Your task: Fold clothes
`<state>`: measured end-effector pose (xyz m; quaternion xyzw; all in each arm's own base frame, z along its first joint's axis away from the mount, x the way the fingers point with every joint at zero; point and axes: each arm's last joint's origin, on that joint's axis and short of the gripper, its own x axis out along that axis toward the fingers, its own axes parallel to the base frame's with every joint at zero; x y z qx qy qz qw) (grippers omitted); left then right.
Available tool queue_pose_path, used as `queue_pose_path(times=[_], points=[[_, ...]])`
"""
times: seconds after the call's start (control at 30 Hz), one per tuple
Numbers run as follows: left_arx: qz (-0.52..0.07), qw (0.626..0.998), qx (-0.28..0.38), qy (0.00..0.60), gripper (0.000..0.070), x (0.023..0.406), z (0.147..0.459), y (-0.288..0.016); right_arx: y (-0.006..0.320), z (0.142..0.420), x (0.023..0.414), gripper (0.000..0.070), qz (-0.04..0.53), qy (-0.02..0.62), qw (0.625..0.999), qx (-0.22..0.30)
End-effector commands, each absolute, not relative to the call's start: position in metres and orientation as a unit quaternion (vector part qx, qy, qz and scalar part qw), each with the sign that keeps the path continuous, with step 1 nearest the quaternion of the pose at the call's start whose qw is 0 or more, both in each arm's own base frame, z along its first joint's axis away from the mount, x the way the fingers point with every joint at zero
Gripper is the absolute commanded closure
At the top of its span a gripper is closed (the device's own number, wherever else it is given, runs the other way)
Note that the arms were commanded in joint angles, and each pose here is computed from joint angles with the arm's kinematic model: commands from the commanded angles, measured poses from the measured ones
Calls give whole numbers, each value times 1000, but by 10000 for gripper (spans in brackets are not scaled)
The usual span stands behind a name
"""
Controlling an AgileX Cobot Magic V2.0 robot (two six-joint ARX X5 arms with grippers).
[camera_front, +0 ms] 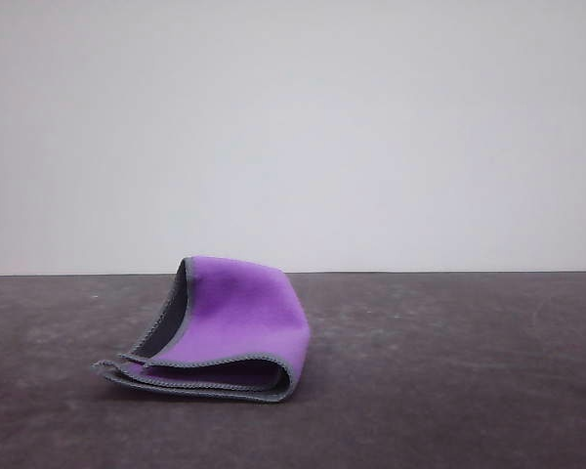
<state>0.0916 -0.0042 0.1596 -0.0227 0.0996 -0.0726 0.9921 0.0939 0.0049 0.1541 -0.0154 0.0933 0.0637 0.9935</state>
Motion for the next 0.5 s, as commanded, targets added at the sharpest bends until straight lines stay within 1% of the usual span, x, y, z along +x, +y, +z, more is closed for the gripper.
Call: queue_pose_path(times=[0.0,0.13,0.27,0.47], points=[[-69,991,-26,113,680,92,152,-4,5,152,94,696,62,93,994,-1],[-69,991,-26,113,680,92,152,-4,5,150,96,696,55,85,995,14],[-69,991,-26,113,680,92,152,-4,4,150,96,696,37,86,996,9],[-69,991,-26,113,680,92,152,-4,4,152,96,696,41,73,996,7]])
